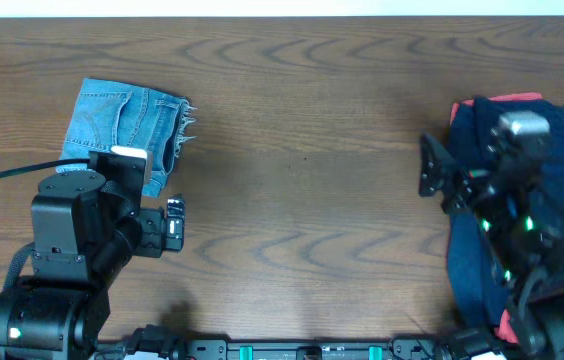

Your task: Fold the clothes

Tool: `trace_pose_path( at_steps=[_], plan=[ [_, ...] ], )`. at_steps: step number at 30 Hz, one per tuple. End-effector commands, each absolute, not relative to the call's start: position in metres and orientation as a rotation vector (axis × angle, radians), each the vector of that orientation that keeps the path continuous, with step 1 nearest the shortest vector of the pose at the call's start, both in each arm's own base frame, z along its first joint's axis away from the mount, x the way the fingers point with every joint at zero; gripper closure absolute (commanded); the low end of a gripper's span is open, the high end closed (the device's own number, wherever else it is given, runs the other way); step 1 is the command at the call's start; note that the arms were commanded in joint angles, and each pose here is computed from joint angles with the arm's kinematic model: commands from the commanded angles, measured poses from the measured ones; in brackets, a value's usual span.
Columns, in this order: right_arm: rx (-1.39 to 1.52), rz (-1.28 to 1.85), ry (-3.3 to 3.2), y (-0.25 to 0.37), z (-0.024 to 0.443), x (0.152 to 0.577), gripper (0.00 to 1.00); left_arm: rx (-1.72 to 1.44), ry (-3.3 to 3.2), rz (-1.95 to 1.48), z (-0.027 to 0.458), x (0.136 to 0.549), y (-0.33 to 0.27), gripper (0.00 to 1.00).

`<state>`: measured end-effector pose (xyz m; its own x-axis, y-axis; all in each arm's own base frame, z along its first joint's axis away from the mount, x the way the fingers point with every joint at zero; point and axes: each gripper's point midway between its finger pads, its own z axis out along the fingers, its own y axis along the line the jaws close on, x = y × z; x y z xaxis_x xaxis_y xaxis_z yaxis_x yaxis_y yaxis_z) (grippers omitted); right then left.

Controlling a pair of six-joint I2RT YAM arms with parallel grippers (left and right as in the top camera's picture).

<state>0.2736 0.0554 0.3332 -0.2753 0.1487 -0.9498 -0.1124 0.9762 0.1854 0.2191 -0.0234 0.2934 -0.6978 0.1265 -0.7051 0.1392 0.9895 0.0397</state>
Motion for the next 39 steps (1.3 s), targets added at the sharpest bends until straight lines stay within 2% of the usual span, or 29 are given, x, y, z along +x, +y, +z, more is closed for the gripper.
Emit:
trace_pose_path(
  at_steps=[1, 11, 18, 30, 39],
  plan=[
    [0.055, 0.202, 1.841, 0.04, 0.295, 0.265, 0.01, 0.206, 2.351, -0.005, 0.293, 0.218, -0.023, 0.02],
    [0.145, 0.151, 1.674, 0.012, 0.216, 0.247, 0.01, 0.206, 2.351, -0.005, 0.293, 0.218, -0.023, 0.02],
    [0.15, 0.182, 1.544, 0.012, 0.184, 0.248, 0.01, 0.206, 2.351, -0.005, 0.293, 0.218, -0.023, 0.02],
    [0.154, 0.17, 1.633, 0.012, 0.159, 0.246, 0.01, 0.206, 2.351, -0.005, 0.293, 0.218, -0.023, 0.02],
    [0.154, 0.17, 1.633, 0.012, 0.159, 0.246, 0.01, 0.206, 2.351, -0.005, 0.293, 0.218, -0.023, 0.02]
  ],
)
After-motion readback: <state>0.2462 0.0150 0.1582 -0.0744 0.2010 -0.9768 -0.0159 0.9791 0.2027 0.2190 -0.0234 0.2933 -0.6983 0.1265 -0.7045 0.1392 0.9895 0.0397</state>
